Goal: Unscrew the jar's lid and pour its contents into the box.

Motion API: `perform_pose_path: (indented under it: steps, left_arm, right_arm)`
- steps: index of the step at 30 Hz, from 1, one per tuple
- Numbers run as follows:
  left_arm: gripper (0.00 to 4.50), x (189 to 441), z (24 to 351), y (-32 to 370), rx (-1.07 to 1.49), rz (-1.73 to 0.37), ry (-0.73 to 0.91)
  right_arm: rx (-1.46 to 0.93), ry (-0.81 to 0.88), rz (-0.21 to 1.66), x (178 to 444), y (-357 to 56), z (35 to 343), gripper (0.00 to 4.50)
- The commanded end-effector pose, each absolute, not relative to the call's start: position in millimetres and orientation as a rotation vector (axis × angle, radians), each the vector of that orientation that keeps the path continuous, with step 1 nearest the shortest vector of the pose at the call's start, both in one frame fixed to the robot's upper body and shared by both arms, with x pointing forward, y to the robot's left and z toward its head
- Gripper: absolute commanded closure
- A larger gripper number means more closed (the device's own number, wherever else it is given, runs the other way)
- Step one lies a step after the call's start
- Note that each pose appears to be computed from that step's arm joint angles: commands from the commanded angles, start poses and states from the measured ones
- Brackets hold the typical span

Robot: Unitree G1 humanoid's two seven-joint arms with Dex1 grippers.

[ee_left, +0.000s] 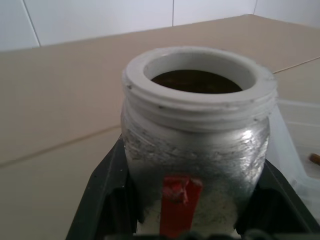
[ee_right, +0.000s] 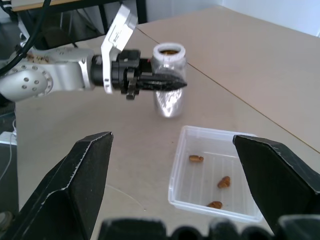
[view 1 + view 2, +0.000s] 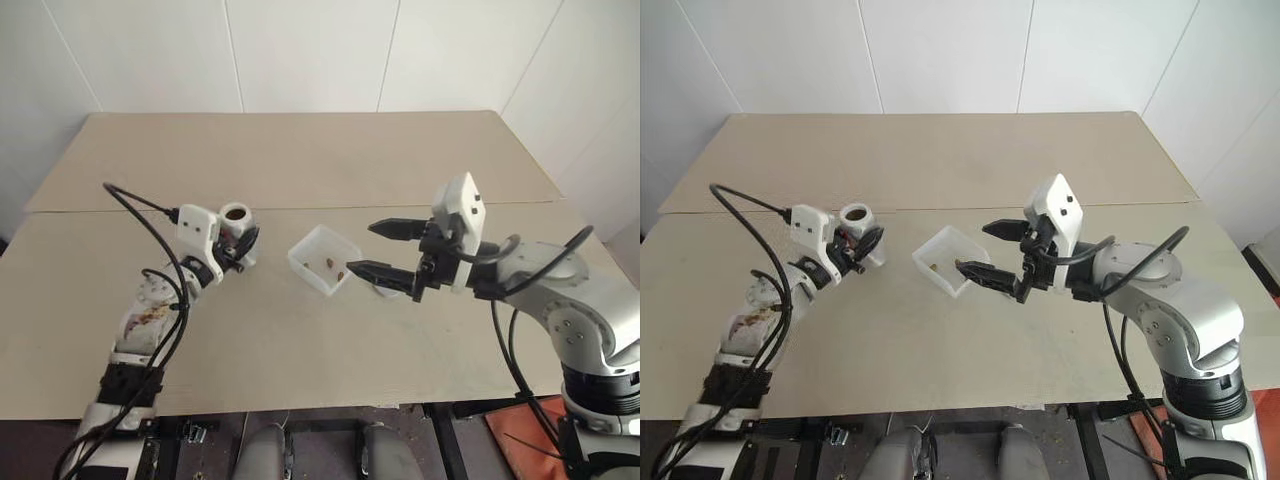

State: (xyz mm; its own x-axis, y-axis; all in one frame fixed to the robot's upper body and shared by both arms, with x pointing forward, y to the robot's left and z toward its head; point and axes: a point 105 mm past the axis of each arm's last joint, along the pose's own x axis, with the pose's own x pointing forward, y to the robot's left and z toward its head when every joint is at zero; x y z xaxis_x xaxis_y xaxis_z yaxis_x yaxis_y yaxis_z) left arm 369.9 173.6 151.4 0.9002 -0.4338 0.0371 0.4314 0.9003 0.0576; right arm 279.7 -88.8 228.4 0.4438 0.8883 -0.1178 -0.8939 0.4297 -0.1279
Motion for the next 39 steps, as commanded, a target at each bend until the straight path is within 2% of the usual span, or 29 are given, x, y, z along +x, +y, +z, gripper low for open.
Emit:
perform_pose_path:
  steps: [1,3,5,11,15,22,28,31,34,39]
  left_arm:
    - [2.56,369,158,176,-0.01,-0.394,-0.1]
    - [2.56,369,149,177,-0.019,-0.375,-0.088]
    - [1.83,366,142,177,-0.003,-0.376,-0.08]
    - [0.03,354,132,181,0.093,-0.391,-0.07]
    - [0.03,338,132,188,0.125,-0.41,-0.068]
    - [0.03,283,139,203,0.21,-0.568,-0.01]
    - [0.03,225,177,222,0.309,-0.851,0.0]
    - [0.03,218,190,223,0.32,-0.917,-0.006]
    - [0.03,222,196,223,0.319,-0.917,-0.021]
    - [0.03,227,192,217,0.307,-0.921,-0.03]
  right_arm:
    - [-0.177,-0.036,1.139,274,-84,237,0.03]
    - [-0.176,-0.047,1.143,273,-84,237,0.03]
    - [-0.183,-0.049,1.144,273,-84,236,0.0]
    - [-0.191,-0.047,1.147,273,-85,234,0.0]
    - [-0.199,-0.035,1.141,274,-86,230,0.0]
    - [-0.249,0.019,1.085,280,-105,218,0.0]
    - [-0.32,0.042,1.04,281,-139,213,0.0]
    - [-0.372,0.046,1.014,282,-158,205,0.0]
    - [-0.376,0.049,0.99,284,-172,201,0.0]
    - [-0.388,0.055,0.977,278,-172,201,0.0]
